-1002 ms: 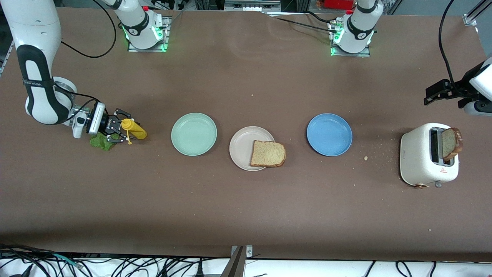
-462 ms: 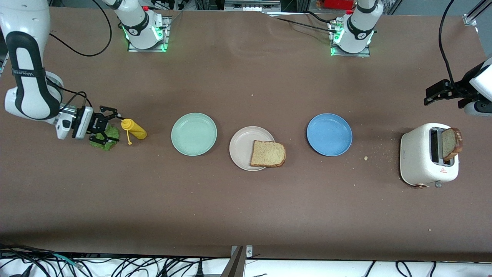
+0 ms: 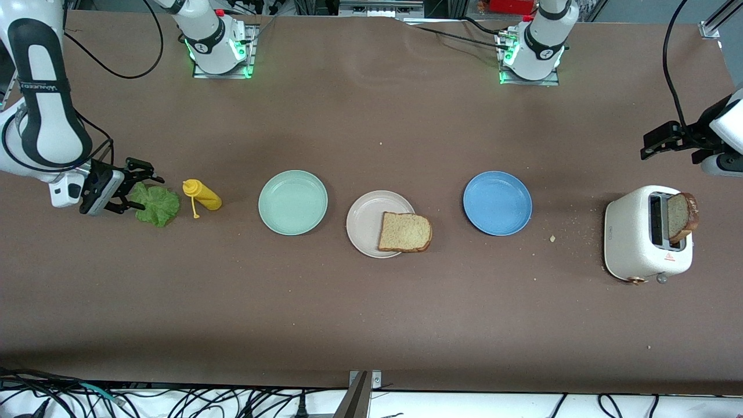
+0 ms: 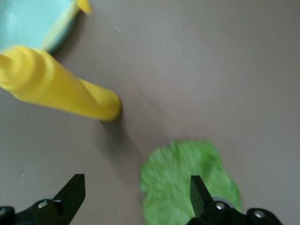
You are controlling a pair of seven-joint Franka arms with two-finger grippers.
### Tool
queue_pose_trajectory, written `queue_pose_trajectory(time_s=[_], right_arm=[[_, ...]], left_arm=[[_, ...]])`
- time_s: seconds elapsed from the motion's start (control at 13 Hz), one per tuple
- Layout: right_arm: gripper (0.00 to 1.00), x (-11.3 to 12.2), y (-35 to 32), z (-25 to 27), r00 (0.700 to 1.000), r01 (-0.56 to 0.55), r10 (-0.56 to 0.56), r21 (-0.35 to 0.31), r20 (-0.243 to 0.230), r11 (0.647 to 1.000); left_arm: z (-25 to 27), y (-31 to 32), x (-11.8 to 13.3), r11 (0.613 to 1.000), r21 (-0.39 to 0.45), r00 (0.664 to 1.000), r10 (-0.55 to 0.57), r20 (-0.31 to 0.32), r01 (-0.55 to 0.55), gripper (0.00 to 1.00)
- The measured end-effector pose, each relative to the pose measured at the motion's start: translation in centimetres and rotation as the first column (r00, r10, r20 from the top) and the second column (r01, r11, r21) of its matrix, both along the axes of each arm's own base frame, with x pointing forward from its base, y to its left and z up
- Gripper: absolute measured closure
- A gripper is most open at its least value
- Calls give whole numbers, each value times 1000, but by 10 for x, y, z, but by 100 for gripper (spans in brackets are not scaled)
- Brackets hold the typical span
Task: Make sandwich in beige plate with both arms
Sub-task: 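Set the mustard bottle upright and open the right gripper, then grasp the green lettuce leaf with the right gripper while the left gripper reaches the toaster, then lift the lettuce leaf off the table with the right gripper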
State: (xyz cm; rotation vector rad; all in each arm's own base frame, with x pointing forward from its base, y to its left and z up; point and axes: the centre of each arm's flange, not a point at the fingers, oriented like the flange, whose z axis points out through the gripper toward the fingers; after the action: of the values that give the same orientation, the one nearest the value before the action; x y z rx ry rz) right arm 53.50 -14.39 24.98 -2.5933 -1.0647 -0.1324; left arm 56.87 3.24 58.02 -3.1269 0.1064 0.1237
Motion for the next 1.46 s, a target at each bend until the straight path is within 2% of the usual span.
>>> queue_pose_trajectory(time_s=[0.15, 0.23, 0.39, 0.69, 0.92, 1.0, 1.23, 1.46], right_arm=[[1, 1, -3, -1, 997, 50, -58, -139, -55, 989], [1, 0, 1, -5, 993, 80, -94, -181, -75, 980], [1, -4, 5, -18, 987, 113, -134, -216, -85, 970], [1, -7, -9, -53, 986, 145, -164, -285, -42, 947], [5, -9, -12, -69, 985, 145, -167, -305, -48, 941], [12, -10, -13, -70, 985, 145, -167, -305, -50, 941], [51, -9, -12, -70, 985, 145, -168, -305, -49, 941], [79, -7, -13, -67, 985, 147, -167, -305, -42, 941]], left_arm=[[-6, 4, 3, 1000, 2, 1000, 6, -7, -6, 0], [-9, 7, 5, 1000, 4, 1000, 11, -8, -11, 0], [-20, 19, 9, 1000, 10, 1000, 22, -21, -22, 0], [-46, 72, 20, 999, 7, 999, -38, -14, 38, 0], [-66, 99, 27, 998, 7, 998, -63, -9, 63, 0], [-72, 106, 30, 997, 8, 998, -70, -5, 70, 0], [-97, 125, 33, 997, 16, 997, -75, 19, 75, 0], [-130, 142, 29, 998, 22, 998, -57, 35, 56, 0]])
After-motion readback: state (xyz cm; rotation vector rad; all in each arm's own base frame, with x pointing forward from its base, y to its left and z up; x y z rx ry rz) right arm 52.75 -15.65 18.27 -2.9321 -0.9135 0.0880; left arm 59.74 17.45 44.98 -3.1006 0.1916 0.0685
